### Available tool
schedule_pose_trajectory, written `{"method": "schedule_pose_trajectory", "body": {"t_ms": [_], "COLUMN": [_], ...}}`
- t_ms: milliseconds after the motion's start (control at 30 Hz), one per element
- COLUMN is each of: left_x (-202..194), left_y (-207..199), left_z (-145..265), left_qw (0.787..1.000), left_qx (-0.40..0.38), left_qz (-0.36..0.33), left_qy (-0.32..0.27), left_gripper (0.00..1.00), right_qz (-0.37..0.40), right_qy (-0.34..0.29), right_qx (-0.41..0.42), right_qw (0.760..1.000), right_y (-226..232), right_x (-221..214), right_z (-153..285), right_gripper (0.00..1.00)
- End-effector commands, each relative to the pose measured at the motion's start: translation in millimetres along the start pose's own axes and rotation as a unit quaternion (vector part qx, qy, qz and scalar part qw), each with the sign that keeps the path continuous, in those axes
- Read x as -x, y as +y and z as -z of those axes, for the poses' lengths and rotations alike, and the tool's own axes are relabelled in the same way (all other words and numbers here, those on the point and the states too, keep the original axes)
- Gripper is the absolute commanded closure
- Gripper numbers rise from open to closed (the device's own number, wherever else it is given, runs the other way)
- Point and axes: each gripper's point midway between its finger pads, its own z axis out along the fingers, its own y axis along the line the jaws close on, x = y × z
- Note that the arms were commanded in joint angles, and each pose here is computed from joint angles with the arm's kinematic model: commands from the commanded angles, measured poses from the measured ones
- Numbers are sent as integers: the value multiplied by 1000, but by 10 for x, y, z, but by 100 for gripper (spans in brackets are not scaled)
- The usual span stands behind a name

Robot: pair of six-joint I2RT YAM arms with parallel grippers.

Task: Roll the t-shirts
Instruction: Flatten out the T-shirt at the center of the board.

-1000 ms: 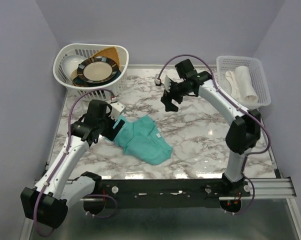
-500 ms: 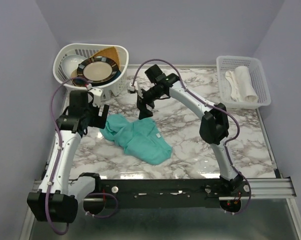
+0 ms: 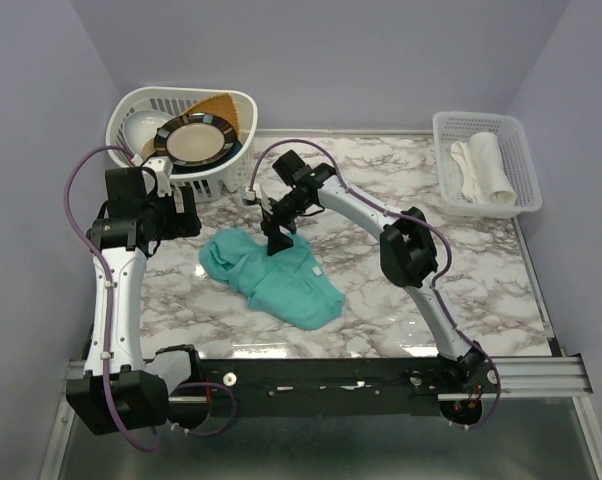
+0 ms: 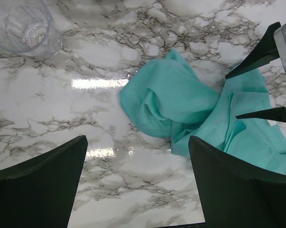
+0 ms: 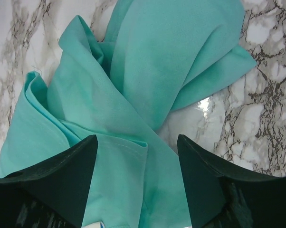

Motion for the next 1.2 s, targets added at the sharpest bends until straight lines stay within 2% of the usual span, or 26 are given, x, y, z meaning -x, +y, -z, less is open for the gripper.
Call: {"method": "schedule_pose_trajectory", "body": {"t_ms": [0,267,433,600,633,833,1167], "left_x": [-21,-91,-89,-106,-107,-118,-84], "left_y": [-71,-74,-53,-42,-45,-37,-41], "left_z": [65,34,48,50,46,54,47], "left_qw": [1000,999,1000,1000,999,1000,999], "left_qx": [-18,-21,-15,-12,-12,-10,-14], "left_qz": [24,31,26,28,29,29,32], "left_qy": [-1,3,2,1,1,-1,-7], "left_gripper": [2,2,2,2,2,2,2], "right_qz": [-9,-17,-20,-20,-19,-23,-20], "right_qy": [-1,10,16,21,22,29,33], "right_qx": [10,19,25,19,20,20,-19], "right_qw": [1000,1000,999,999,999,999,999], "right_y": [43,102,121,116,118,127,45], "right_x": [-4,-113,-170,-208,-225,-258,-249], "right_z": [-1,-24,-41,-43,-48,-45,13], "right_gripper": [24,29,38,39,44,56,55]}}
